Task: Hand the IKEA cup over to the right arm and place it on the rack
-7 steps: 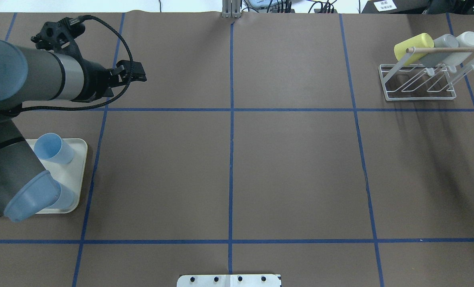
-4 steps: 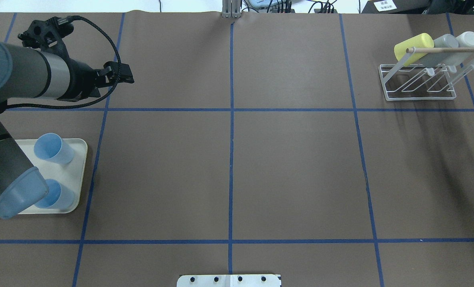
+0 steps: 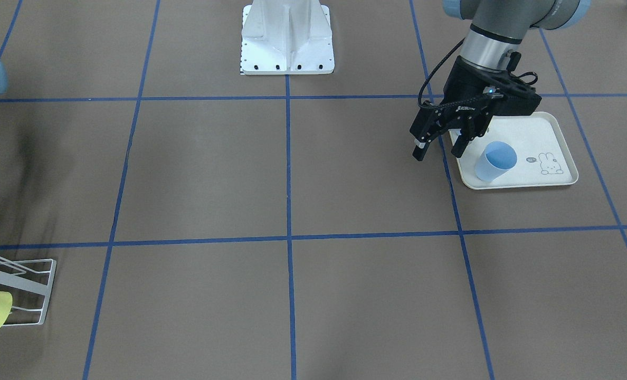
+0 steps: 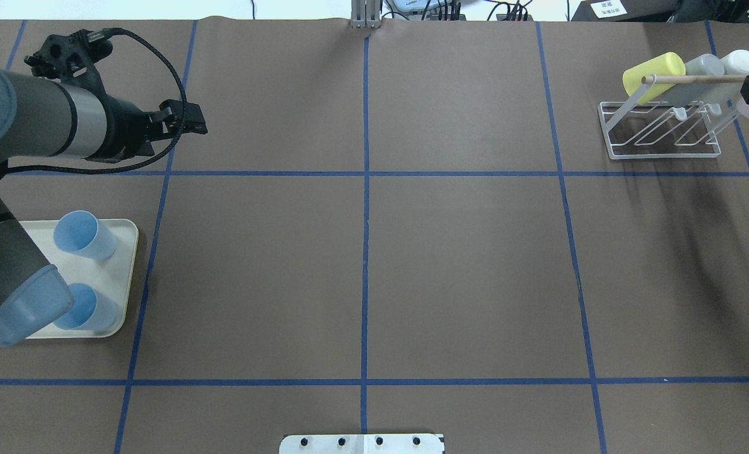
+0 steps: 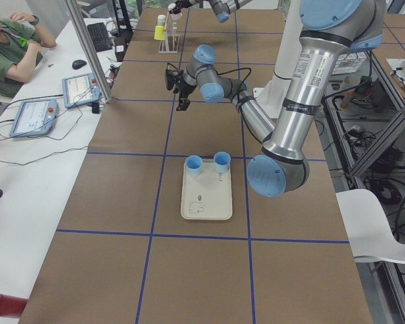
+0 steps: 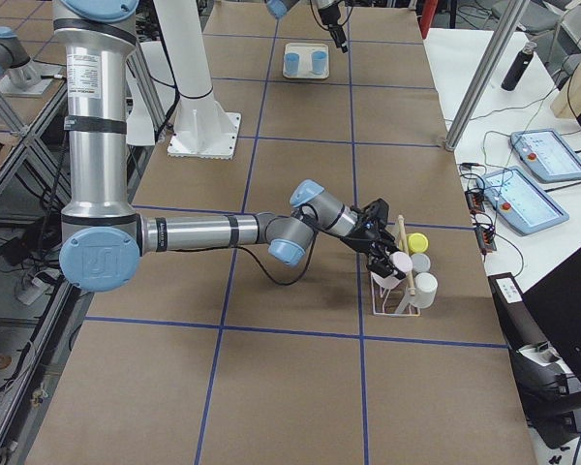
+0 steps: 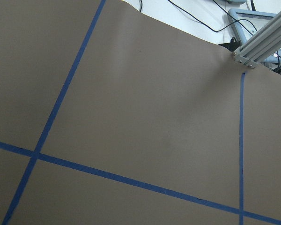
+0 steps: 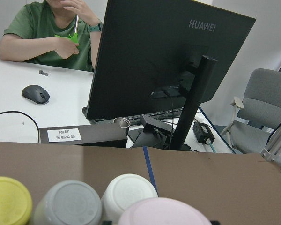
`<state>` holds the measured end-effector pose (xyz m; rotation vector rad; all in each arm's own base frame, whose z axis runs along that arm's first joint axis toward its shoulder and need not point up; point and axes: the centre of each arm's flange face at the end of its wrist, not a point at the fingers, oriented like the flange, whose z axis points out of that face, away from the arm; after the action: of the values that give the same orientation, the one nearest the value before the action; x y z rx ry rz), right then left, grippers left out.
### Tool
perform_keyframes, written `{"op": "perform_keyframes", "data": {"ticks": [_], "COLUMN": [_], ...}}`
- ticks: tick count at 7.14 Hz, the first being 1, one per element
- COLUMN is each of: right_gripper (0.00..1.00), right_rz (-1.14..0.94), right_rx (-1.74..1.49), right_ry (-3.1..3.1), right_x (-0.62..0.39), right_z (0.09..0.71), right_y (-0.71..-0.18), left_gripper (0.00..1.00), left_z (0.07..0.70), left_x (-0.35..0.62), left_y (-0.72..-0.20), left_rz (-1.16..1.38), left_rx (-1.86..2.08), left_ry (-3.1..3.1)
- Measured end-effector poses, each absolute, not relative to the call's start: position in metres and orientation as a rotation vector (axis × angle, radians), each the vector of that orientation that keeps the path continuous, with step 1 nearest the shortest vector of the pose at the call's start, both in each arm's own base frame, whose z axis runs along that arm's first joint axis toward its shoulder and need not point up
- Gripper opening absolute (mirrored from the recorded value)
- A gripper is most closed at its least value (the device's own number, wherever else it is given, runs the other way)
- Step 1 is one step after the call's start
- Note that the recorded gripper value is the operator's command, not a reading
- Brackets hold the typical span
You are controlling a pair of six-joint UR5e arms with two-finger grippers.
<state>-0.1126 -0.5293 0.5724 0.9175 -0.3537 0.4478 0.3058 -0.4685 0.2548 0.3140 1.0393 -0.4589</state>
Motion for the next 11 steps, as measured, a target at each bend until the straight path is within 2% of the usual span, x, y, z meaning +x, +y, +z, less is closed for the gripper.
{"op": "perform_keyframes", "data": {"ticks": [1, 2, 3, 8, 11], "right_gripper": [0.0, 0.7, 1.0, 1.0, 1.0], "right_rz": [0.445, 0.442, 0.439, 0.396, 0.353], "right_rx": [0.91, 0.907, 0.905, 0.935, 0.943], "right_ry": [-0.347, -0.344, -0.342, -0.35, -0.491], "right_x": [-0.114, -0.115, -0.116, -0.116, -0.116], "right_z": [0.578, 0.58, 0.581, 0.573, 0.53], "right_y": [-0.53, -0.531, -0.532, -0.531, -0.519], "left_gripper": [1.0, 1.0, 1.0, 1.0, 1.0], "left_z": [0.255, 0.255, 0.256, 0.256, 0.263], "left_x": [0.306, 0.306, 0.306, 0.306, 0.278], "left_y": [-0.469, -0.469, -0.469, -0.469, -0.486], "left_rz": [-0.461, -0.463, -0.465, -0.467, -0.417], "left_rx": [0.313, 0.312, 0.311, 0.311, 0.326], "left_ry": [1.04, 1.04, 1.04, 1.04, 0.98]}}
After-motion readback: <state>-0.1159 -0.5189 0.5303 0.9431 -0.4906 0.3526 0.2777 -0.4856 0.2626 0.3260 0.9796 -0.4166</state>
